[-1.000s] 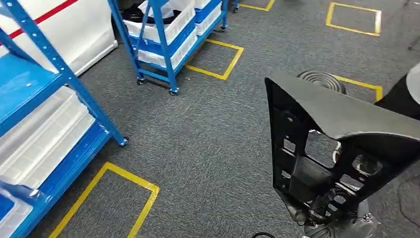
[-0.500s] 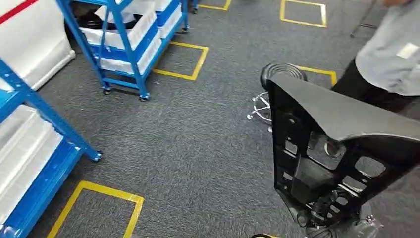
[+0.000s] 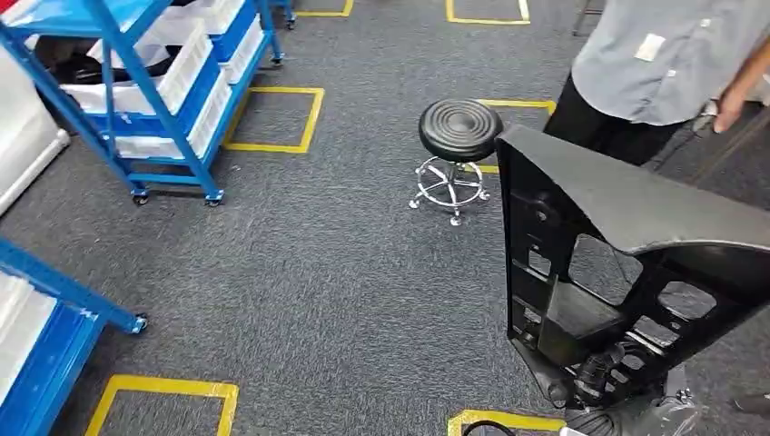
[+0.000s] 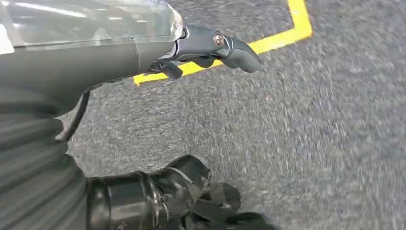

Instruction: Take the parts from the cabinet and place them on the table.

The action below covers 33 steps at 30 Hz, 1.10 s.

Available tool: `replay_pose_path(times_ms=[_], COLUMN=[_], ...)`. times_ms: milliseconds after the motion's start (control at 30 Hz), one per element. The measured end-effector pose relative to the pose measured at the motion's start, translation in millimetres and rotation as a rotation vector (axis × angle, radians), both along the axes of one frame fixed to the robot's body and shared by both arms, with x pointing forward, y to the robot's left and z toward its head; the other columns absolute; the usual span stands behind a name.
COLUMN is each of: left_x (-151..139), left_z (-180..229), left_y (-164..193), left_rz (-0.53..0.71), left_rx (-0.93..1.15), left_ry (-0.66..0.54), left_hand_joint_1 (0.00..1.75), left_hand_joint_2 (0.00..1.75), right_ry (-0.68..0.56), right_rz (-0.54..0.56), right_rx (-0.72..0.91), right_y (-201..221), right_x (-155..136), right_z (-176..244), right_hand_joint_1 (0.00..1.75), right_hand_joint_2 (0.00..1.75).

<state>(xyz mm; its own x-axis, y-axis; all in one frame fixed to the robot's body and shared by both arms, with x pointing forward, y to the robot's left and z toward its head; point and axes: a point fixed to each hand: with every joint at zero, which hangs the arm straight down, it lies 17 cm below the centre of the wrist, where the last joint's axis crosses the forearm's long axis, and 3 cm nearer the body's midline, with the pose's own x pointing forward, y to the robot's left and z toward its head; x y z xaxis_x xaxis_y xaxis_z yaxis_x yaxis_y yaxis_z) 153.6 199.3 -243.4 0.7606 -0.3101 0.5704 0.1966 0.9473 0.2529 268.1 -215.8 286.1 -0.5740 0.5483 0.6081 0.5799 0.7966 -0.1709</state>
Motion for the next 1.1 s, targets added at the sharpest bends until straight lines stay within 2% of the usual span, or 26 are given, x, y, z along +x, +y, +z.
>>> replay_pose_path(times_ms=[1100], left_x=[-2.2], left_z=[0.0], left_y=[-2.5], left_rz=[-0.001], left_rx=[-0.014], left_ry=[-0.001], left_hand_joint_1=[0.00], left_hand_joint_2=[1.75], right_ry=[0.011], right_rz=[-0.011], right_rx=[-0.001], right_y=[-3.3], right_x=[-0.7], right_z=[-3.2], right_hand_joint_1=[1.75], right_hand_joint_2=[1.75])
